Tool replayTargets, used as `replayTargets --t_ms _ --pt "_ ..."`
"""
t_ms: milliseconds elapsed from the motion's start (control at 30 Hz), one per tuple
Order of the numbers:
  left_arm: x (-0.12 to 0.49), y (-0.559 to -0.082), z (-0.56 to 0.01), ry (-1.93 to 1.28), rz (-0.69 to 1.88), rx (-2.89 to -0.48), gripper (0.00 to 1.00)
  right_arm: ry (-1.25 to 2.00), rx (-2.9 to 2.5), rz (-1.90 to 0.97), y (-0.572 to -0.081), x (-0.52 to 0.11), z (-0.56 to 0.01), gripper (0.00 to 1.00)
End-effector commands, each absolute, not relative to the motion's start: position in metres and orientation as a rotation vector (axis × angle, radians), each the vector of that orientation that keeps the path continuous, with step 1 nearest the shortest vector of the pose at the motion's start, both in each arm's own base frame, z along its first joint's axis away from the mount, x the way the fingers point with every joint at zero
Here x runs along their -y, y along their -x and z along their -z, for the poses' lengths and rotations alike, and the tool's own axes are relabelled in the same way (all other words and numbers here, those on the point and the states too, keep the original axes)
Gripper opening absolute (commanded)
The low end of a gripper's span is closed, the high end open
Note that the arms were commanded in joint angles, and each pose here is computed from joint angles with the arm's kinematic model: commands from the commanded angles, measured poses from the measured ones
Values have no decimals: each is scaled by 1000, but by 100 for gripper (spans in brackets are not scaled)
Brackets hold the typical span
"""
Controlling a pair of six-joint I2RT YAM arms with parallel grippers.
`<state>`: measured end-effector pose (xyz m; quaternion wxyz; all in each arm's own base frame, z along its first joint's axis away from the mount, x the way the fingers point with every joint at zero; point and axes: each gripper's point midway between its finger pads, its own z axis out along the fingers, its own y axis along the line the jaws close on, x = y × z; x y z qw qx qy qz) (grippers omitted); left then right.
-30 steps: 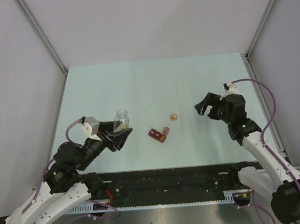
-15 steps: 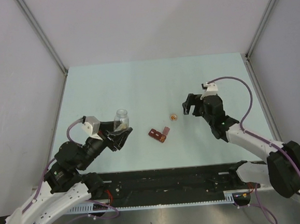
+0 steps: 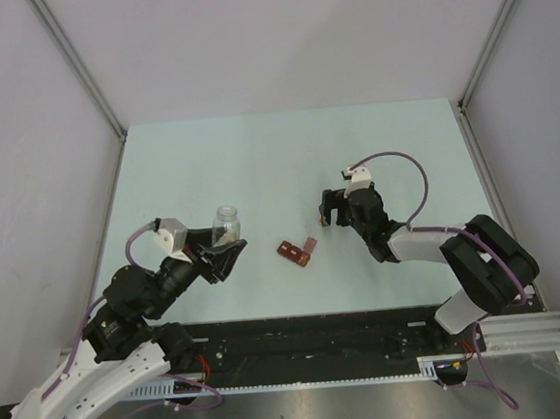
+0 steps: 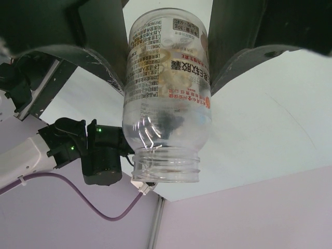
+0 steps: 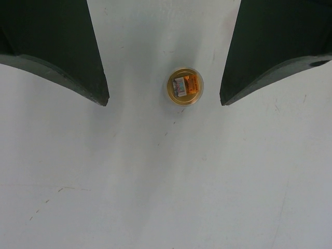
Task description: Sort the pills into containers
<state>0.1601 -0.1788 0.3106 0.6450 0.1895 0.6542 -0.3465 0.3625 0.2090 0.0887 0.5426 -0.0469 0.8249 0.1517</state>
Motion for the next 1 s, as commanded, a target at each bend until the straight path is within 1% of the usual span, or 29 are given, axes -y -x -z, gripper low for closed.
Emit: replayTargets --t_ms 0,367,600,967 --pt "177 -162 -316 -401 788 -1477 0 91 -1903 -353 -374 -210 -96 93" --pt "175 -162 -311 -403 776 -1483 0 254 -1978 -467 -345 -236 -76 91" --pt "171 -163 -310 -396 760 -1485 0 257 -1990 -444 -347 -234 -66 91" --pt "167 -163 -310 -397 740 -1480 0 222 -2043 -412 -357 -238 -57 85"
